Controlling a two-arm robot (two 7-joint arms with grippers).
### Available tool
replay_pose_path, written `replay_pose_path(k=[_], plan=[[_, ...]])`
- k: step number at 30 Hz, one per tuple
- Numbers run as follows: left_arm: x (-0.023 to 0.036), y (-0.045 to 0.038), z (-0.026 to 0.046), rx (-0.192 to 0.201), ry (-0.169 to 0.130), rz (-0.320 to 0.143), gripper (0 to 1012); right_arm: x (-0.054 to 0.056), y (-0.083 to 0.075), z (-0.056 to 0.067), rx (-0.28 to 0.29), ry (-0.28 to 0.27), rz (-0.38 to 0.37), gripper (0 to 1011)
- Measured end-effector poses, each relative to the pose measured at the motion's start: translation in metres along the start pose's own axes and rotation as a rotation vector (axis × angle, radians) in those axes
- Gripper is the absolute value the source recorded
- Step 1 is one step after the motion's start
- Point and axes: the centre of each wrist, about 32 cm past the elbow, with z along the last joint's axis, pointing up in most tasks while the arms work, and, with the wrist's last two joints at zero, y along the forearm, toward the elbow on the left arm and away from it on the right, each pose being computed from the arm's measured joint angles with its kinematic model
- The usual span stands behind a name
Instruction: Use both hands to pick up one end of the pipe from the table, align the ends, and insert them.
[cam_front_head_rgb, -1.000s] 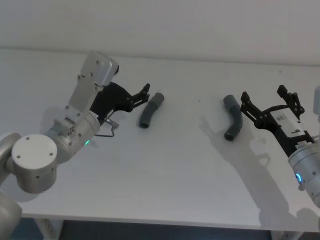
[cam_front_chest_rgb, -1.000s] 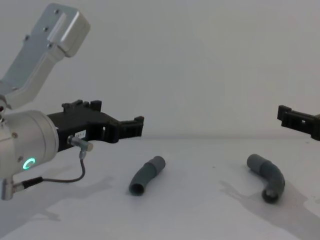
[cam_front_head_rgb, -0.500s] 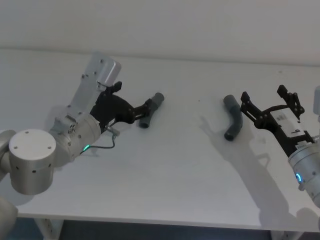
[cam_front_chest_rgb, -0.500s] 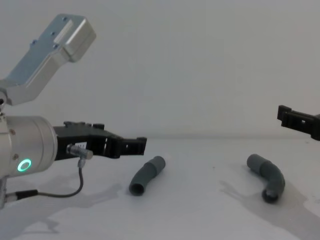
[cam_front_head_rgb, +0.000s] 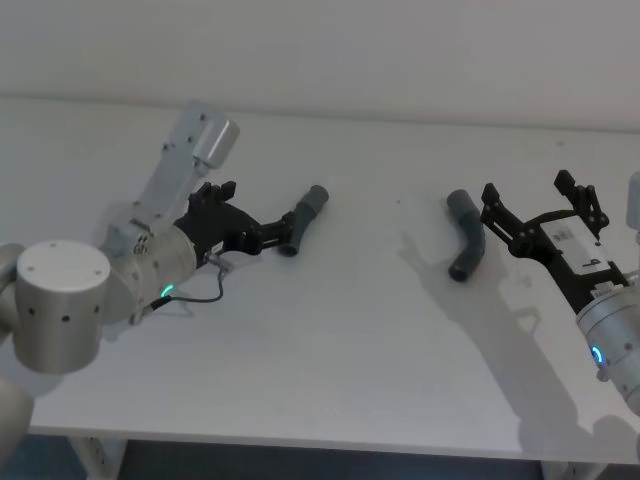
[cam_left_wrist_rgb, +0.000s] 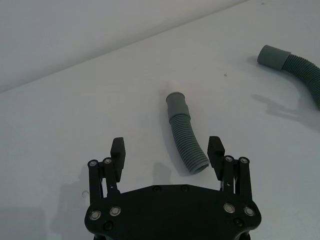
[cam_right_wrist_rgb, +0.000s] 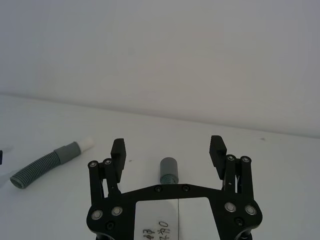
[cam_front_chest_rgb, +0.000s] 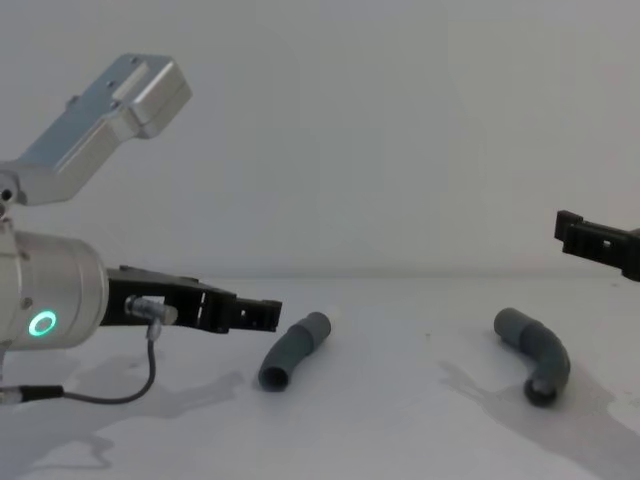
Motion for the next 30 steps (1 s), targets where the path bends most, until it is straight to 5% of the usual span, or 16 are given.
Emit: replay_pose_path(k=[17,30], plan=[[0.0124,-0.0285,0.017,0.07,-0.001,-0.053,1001,0.0,0.0,0.0,0.0,0.0,0.0,1001],[0.0166,-0.046,0.0248,0.121,-0.007,-0.078,1001,0.0,0.0,0.0,0.0,0.0,0.0,1001]])
